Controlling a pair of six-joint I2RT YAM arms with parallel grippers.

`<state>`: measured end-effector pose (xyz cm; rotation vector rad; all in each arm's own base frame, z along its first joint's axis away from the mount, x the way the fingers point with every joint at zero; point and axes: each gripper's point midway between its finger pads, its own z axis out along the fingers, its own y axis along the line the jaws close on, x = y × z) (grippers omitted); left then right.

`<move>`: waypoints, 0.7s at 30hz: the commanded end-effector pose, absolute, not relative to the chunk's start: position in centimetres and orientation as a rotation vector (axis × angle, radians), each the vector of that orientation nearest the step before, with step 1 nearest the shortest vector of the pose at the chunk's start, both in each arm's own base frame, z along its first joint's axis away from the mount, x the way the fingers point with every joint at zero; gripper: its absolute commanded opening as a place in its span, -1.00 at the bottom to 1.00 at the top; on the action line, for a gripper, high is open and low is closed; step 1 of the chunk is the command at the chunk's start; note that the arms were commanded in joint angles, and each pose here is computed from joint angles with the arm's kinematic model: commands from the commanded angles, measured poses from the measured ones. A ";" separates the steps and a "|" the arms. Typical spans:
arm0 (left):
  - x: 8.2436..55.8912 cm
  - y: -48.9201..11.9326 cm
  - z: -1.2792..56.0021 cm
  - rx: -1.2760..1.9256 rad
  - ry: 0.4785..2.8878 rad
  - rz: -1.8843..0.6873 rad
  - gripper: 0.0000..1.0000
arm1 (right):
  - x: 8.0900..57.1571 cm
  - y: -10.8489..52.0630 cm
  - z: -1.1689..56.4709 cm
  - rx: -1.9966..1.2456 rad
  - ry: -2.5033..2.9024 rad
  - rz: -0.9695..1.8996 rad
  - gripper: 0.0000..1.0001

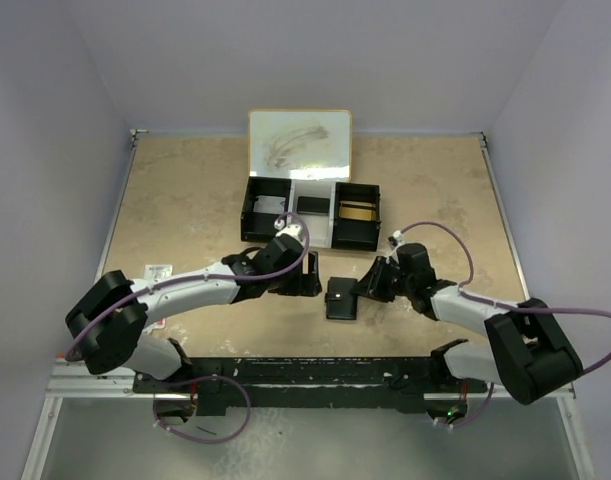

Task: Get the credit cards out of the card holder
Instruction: Open the card holder at the center of the board.

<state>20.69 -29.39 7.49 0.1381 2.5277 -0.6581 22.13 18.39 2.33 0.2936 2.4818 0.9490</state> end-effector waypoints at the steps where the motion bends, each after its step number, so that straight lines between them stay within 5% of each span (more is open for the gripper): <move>1: 22.1 -32.3 9.7 0.154 2.436 -0.702 0.47 | 21.6 20.6 2.6 0.228 2.468 1.054 -0.55; 9: 20.9 -35.1 8.1 0.291 2.458 -0.558 0.32 | 21.5 21.3 2.4 0.248 2.461 1.069 -0.53; 21: 20.1 -34.7 4.2 0.488 2.476 -0.125 -0.21 | 21.2 20.9 2.2 0.311 2.455 1.065 -0.53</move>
